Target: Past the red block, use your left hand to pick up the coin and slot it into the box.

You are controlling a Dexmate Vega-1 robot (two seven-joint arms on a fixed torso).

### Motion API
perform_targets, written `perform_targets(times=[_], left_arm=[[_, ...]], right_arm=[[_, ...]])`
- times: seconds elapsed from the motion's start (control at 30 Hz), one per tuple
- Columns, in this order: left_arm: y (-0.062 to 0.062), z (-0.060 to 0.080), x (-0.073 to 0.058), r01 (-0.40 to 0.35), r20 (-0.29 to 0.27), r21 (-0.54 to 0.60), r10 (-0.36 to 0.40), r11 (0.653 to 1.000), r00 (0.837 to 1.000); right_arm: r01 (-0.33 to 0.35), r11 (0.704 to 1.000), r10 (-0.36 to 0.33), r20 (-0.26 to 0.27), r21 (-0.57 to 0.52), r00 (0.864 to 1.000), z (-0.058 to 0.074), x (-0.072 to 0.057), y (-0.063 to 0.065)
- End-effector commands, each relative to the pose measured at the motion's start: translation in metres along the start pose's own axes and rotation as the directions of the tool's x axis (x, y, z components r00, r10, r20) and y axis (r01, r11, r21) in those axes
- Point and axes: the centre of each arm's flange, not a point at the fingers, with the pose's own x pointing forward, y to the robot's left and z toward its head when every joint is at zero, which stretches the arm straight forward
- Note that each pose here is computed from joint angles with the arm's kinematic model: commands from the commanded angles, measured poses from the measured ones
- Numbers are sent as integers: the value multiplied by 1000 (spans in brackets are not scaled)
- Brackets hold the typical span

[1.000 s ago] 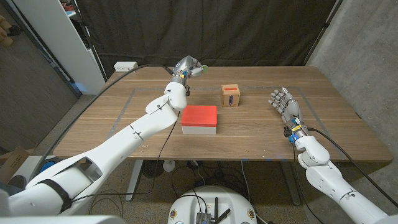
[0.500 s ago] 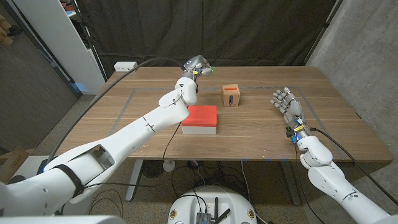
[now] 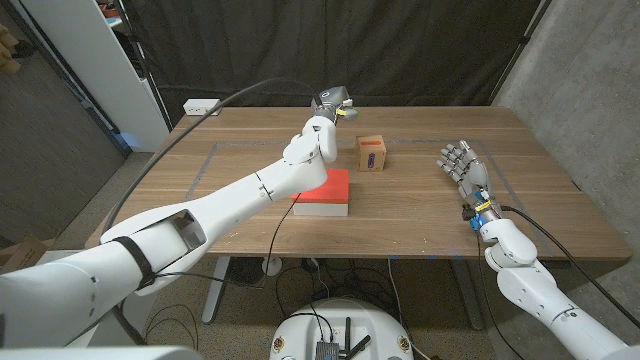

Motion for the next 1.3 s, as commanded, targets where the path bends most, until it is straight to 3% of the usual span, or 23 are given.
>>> perform_targets(times=[0.03,0.17,0.47,0.67,1.3], left_arm=[[-7,30,9,29,-9,132,-28,991,1000],[-13,33,9,37,-3,128,-36,991,999],[-27,46,5,52,-59,159,-43,986,997],[-33,55,6,73,-62,171,-63,983,996],[-48,58,15,130,-50,190,-122,973,991]], right_arm=[[4,1000,-4,1,-1,1000,0,-1,-4],[7,1000,-7,4,3,1000,0,-1,-4],[7,1000,-7,3,0,1000,0,-1,-5],[9,1000,-9,-1,5,1000,-2,-2,-5],[17,1000,-17,0,-11,1000,0,-6,-6]])
